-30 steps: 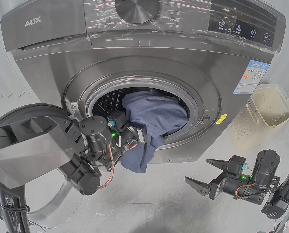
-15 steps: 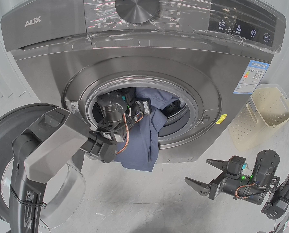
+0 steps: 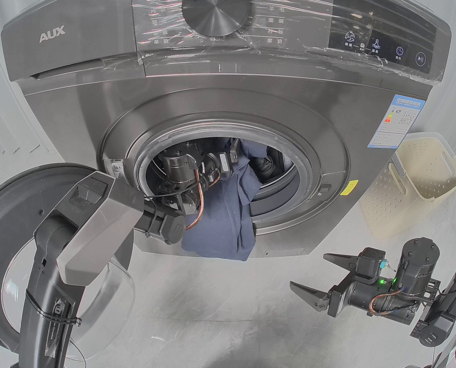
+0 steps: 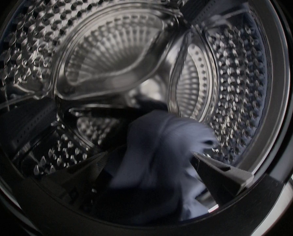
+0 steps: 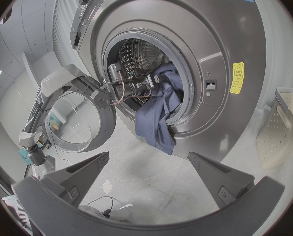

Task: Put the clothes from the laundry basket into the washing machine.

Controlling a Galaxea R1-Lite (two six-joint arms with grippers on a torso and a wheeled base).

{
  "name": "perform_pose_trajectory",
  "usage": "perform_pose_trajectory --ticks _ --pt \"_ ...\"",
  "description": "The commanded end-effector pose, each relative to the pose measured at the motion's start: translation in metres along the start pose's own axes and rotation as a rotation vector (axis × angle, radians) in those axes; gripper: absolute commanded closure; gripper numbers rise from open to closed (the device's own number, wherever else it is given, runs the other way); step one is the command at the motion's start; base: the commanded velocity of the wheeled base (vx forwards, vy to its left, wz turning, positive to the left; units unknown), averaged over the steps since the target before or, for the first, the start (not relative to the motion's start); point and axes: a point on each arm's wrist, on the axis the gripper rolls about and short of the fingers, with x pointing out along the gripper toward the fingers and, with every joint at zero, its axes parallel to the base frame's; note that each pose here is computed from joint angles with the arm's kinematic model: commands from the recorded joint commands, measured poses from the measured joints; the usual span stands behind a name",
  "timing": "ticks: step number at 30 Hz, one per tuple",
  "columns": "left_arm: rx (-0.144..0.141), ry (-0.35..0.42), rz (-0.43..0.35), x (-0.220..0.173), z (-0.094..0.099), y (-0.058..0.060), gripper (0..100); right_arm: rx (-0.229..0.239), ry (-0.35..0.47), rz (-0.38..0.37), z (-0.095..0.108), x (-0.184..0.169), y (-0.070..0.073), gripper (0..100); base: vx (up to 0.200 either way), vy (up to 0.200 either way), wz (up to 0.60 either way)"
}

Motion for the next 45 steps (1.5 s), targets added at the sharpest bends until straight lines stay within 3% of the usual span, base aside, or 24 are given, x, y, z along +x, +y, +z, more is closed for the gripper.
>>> perform_pose_trajectory --ticks 1,6,13,22,29,30,35,40,45 --pt "0.019 0.189 -0.036 -0.035 0.002 -0.004 0 -0.001 0.006 0.002 -0.001 0.001 0.000 0 0.000 0.000 0.00" --pt "0.034 0.372 -0.112 -0.068 0.001 -0.009 0 -0.001 0.006 0.002 -0.001 0.001 0.000 0 0.000 0.000 0.00" --pt "0.057 0.521 -0.117 -0.087 -0.004 -0.005 0 -0.002 0.004 0.009 -0.001 0.001 0.002 0 0.000 0.000 0.00" --pt "0.063 0.562 -0.112 -0.078 -0.038 -0.003 0 -0.008 0.006 0.030 -0.001 0.002 0.008 0 0.000 0.000 0.00" --pt "0.064 0.559 -0.113 -0.073 -0.045 -0.003 0 -0.006 0.001 0.029 -0.001 0.002 0.008 0 0.000 0.000 0.00" --pt "0.064 0.559 -0.111 -0.072 -0.045 -0.003 100 -0.008 0.000 0.029 0.000 0.002 0.008 0 0.000 0.000 0.00" --pt "0.053 0.535 -0.115 -0.067 -0.041 -0.005 100 -0.008 -0.002 0.029 0.000 0.002 0.008 0 0.000 0.000 0.00" --pt "0.023 0.455 -0.114 -0.055 -0.031 -0.009 100 -0.008 -0.002 0.029 0.000 0.002 0.008 0 0.000 0.000 0.00" --pt "-0.089 0.257 -0.110 -0.029 0.005 -0.017 100 -0.008 -0.014 0.027 0.002 0.002 0.008 0 0.000 0.000 0.00"
